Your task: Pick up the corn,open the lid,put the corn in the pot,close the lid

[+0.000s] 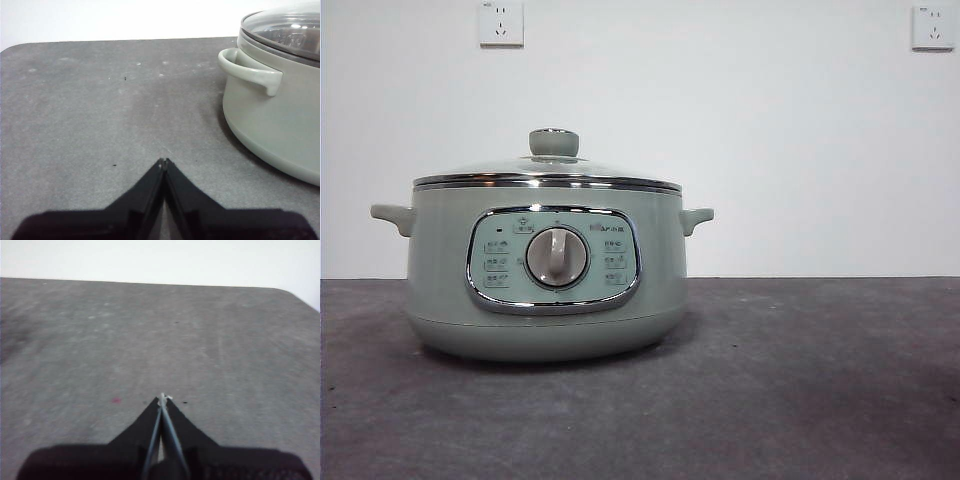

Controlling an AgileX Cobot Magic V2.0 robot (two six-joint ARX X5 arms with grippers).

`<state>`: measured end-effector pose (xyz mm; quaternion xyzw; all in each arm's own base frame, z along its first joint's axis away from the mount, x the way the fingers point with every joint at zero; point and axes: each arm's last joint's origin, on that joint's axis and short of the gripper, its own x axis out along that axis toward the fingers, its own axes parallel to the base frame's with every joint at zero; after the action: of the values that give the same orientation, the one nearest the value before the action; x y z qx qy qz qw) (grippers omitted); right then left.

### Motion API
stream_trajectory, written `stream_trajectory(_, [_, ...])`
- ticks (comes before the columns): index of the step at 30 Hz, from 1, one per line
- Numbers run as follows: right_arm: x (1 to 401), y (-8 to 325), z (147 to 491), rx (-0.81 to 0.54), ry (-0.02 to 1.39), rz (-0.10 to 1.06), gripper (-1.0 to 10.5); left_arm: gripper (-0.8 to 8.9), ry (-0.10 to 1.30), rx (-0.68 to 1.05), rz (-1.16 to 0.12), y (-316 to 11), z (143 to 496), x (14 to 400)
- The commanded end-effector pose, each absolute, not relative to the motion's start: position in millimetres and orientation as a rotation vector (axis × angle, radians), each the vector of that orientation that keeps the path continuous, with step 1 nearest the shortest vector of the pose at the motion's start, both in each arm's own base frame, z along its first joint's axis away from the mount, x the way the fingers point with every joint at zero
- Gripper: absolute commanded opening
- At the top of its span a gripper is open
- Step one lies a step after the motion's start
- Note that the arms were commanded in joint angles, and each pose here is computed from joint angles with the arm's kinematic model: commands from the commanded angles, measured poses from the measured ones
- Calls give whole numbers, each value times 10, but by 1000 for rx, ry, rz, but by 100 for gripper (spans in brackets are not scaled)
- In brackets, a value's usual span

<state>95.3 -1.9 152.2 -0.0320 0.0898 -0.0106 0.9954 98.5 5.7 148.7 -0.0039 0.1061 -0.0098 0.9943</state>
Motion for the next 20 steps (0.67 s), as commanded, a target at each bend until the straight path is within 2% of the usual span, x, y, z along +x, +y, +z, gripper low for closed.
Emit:
stream_trajectory(1, [956, -53, 1495, -44, 184, -61, -16, -4, 221, -18, -22, 54, 1455, 989])
stream_trajectory(20, [956, -67, 1499, -43, 180, -90, -16, -4, 225, -19, -22, 54, 1452, 990])
